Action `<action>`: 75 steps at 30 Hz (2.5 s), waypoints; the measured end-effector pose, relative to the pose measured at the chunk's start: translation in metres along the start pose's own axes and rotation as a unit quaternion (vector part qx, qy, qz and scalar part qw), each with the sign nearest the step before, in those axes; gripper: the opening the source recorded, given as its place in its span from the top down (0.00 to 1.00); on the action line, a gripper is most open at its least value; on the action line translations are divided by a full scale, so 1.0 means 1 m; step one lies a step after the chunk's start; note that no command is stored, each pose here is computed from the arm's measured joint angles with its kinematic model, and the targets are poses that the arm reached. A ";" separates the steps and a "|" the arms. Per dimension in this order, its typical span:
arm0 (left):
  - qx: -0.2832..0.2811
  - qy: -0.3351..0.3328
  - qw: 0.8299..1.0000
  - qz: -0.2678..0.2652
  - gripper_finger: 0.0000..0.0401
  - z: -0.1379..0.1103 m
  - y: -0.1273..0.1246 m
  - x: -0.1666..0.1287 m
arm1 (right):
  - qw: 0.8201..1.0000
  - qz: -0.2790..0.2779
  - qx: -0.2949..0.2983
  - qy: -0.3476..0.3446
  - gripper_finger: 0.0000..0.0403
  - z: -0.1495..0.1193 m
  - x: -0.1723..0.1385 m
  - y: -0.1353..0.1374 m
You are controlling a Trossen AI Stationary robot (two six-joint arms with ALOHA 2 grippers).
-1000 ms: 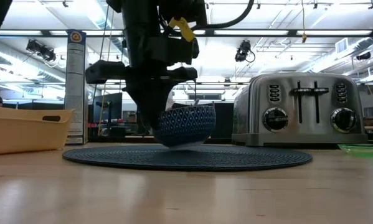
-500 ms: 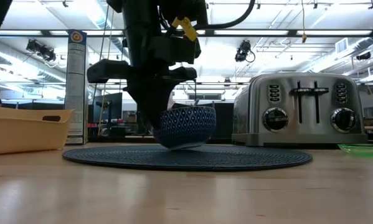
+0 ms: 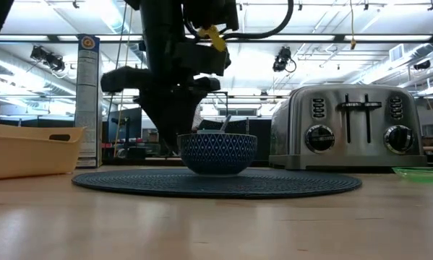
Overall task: Arrange a breakfast setting
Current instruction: Pour the cereal from the cereal box into the bowl
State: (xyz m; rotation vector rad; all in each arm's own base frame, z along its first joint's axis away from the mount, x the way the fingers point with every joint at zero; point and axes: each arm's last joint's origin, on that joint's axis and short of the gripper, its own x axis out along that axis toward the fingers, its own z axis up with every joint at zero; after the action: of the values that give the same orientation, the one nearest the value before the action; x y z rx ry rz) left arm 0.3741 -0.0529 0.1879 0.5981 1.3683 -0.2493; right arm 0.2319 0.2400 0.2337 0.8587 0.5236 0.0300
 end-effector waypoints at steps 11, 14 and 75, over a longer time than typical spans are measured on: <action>-0.144 0.034 0.989 -0.022 0.65 0.005 0.009 -0.060 | 0.985 0.003 -0.169 -0.046 0.67 0.065 -0.043 0.004; -0.204 0.027 0.978 -0.018 0.65 0.003 0.013 -0.083 | 0.976 0.002 -0.208 -0.066 0.67 0.085 -0.062 0.003; -0.864 -0.109 0.345 0.350 0.21 -0.216 -0.014 -0.118 | 0.932 -0.147 -0.296 -0.151 0.28 0.175 -0.116 -0.048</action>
State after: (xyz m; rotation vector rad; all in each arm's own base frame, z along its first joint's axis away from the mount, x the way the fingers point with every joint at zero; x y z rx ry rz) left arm 0.1618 0.0309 0.2799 -0.7660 0.3199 1.6788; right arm 0.2008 0.0567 0.3424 0.1804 0.3189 -0.2086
